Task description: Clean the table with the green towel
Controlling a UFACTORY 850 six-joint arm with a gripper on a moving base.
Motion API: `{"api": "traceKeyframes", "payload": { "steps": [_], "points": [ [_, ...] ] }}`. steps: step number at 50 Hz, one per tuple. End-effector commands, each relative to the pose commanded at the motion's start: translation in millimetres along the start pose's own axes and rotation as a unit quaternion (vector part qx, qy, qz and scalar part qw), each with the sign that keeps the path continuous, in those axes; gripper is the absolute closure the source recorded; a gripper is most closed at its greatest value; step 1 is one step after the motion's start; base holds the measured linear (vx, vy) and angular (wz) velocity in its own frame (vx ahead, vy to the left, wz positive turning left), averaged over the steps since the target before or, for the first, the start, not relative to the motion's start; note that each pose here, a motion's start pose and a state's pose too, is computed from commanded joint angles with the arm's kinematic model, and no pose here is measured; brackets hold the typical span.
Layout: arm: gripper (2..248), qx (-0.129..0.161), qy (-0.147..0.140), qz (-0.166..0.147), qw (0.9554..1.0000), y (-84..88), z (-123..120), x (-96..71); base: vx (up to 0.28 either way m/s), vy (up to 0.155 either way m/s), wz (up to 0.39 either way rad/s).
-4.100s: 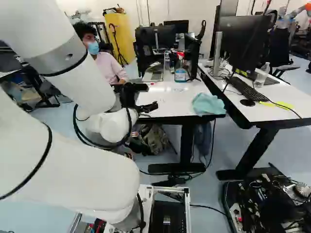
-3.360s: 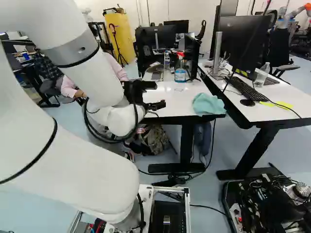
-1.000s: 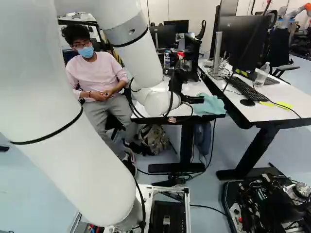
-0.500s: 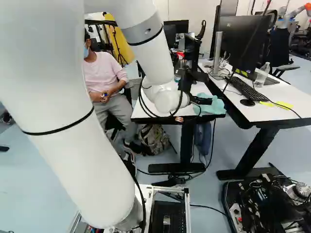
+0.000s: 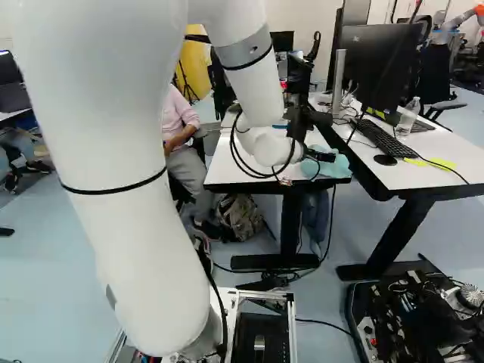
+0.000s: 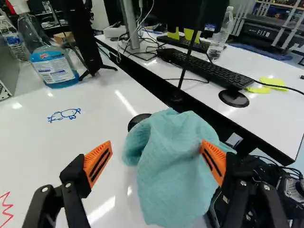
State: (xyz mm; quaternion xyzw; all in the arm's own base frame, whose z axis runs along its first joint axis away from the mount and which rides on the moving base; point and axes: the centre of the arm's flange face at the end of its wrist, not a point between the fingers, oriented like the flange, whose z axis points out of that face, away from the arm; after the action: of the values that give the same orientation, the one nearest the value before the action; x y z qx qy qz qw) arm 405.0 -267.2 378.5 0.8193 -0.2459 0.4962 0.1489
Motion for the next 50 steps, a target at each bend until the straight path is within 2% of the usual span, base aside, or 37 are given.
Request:
{"api": "traceKeyframes", "payload": {
  "steps": [26, 50],
  "points": [
    [3, -0.017, -0.043, 0.010, 0.9989, 19.8, 17, -0.6, 0.000, 0.000, 0.000],
    [3, -0.018, -0.045, 0.010, 0.9988, 20.6, 18, -0.9, 0.000, 0.000, 0.000]
  ]
}}
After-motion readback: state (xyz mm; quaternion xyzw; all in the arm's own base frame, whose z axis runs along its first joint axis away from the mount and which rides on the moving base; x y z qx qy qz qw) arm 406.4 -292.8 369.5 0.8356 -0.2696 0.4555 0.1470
